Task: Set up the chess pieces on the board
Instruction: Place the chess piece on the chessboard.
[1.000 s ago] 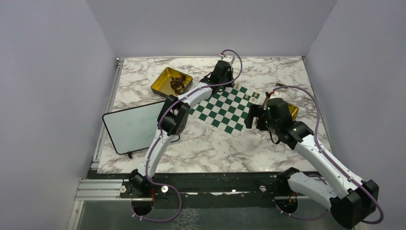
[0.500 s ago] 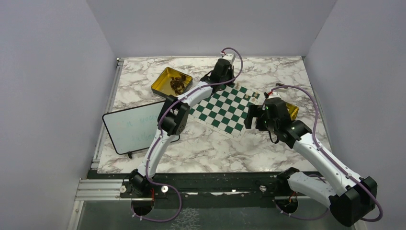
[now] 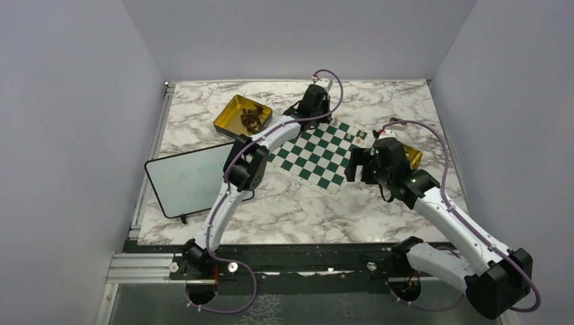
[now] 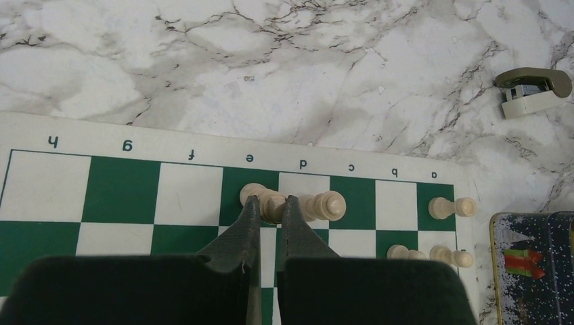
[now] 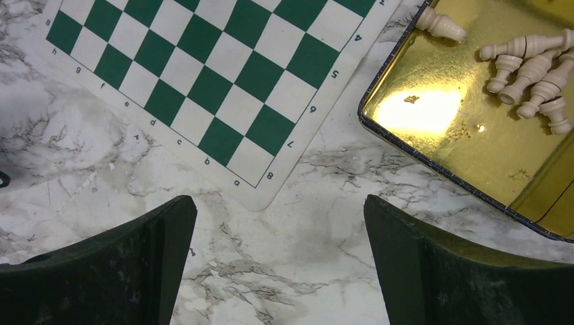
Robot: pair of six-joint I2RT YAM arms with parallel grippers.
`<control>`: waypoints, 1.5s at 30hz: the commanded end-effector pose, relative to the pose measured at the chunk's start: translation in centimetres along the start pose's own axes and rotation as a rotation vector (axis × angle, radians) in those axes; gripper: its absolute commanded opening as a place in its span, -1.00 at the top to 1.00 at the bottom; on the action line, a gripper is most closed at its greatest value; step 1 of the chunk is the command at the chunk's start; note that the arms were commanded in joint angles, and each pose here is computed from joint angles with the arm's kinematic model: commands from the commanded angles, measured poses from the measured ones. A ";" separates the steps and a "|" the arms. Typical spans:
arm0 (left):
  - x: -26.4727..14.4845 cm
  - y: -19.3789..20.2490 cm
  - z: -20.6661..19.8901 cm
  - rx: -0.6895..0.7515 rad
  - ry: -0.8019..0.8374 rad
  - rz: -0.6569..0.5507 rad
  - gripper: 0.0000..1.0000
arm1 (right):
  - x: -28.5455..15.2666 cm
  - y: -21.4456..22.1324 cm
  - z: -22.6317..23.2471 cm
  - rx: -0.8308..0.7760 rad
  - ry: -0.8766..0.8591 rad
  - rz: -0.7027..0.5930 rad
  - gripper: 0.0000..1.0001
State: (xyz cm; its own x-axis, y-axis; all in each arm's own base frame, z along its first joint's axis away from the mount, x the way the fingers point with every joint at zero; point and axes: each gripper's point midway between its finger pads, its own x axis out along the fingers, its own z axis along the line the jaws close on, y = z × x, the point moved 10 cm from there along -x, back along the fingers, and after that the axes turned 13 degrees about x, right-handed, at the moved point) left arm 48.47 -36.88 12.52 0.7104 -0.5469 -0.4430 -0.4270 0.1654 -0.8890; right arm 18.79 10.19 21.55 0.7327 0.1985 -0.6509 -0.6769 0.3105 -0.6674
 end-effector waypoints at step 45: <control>0.5 -0.3 0.3 0.104 -0.012 -0.023 0.33 | 0.6 -0.5 0.7 -0.015 -0.018 -0.006 -1.00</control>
State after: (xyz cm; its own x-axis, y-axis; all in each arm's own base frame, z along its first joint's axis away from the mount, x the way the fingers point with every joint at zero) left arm 48.79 -36.67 13.00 0.7160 -0.5467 -0.4341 -0.3715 0.2281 -0.9000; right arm 19.28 10.45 20.88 0.7159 0.1949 -0.6704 -0.6947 0.2950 -0.6561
